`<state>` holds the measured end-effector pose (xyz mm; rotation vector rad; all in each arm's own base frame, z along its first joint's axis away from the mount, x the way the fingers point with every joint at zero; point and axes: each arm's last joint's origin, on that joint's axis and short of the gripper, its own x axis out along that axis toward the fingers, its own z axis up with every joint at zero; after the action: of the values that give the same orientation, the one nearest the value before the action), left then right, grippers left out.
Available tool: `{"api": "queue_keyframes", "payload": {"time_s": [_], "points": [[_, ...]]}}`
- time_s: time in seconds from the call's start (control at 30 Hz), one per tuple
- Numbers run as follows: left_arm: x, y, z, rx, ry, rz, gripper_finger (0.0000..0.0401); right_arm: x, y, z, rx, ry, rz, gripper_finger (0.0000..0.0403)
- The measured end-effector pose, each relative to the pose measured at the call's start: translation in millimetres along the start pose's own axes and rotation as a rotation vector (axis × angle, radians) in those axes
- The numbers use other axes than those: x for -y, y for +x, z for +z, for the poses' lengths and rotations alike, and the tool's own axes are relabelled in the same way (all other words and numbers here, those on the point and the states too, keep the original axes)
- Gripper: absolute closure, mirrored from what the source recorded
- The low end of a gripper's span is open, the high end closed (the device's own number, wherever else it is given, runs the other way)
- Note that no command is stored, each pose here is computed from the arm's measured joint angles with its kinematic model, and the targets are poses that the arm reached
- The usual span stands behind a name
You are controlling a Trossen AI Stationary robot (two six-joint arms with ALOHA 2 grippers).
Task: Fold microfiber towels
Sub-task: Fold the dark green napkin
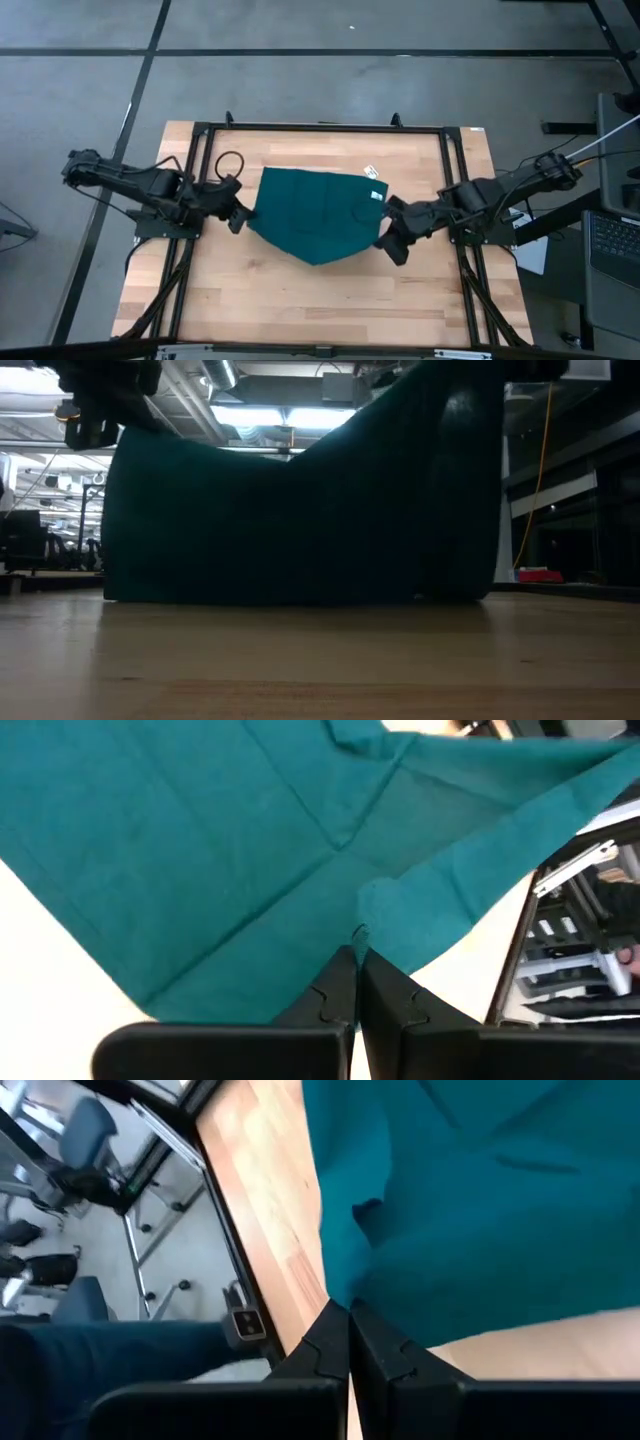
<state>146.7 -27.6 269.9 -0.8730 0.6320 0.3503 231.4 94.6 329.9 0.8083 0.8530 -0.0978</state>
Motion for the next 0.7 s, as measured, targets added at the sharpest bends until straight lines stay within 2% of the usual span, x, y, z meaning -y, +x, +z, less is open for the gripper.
{"api": "queue_keyframes", "payload": {"time_s": [0.3,0.7], "points": [[14.0,-5.6,-12.9,0.066,-0.055,-0.067,0.0399,7.4,21.1,-22.4,-0.044,0.034,0.022,0.0403],[22.9,-15.4,-35.6,0.067,-0.112,-0.117,0.0399,-8.8,23.7,-45.4,-0.083,0.073,0.078,0.0403]]}}
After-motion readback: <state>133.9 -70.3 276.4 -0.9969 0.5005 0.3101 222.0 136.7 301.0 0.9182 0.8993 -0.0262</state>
